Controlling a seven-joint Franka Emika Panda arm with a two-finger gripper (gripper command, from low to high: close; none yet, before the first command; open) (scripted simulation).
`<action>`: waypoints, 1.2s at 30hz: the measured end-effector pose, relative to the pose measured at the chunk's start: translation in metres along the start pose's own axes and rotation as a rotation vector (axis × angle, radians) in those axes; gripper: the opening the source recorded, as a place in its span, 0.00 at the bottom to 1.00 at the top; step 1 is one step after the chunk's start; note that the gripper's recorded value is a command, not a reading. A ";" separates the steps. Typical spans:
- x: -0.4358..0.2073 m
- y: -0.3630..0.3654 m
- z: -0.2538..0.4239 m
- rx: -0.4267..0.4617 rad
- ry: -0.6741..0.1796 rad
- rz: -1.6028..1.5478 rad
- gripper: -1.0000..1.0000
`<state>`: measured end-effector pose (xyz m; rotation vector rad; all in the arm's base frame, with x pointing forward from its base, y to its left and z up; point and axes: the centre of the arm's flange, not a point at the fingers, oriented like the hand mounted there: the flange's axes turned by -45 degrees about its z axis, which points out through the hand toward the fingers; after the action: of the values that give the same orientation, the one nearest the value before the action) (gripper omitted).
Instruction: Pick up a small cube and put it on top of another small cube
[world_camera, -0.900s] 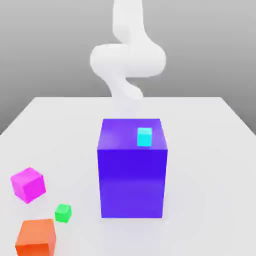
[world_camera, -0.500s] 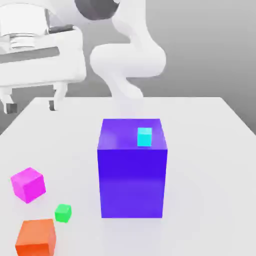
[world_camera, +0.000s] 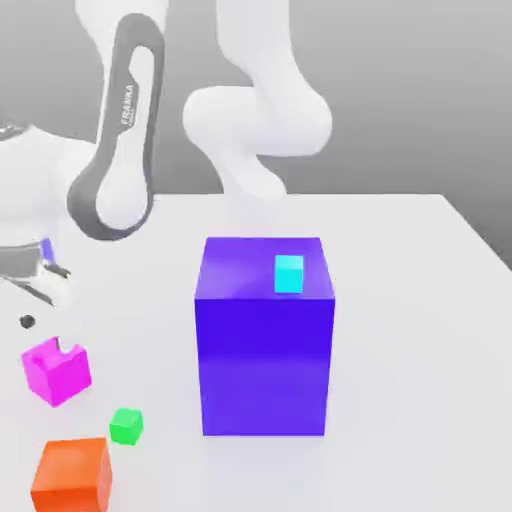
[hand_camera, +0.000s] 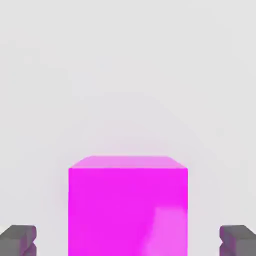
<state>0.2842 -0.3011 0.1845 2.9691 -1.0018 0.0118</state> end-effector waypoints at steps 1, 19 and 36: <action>0.000 0.000 0.007 0.000 0.000 0.000 0.50; -0.001 0.000 -0.006 0.001 -0.002 0.000 0.00; 0.000 -0.134 -0.056 0.013 -0.007 -1.046 0.00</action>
<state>0.3655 -0.1939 0.2395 3.0838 0.6169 0.0008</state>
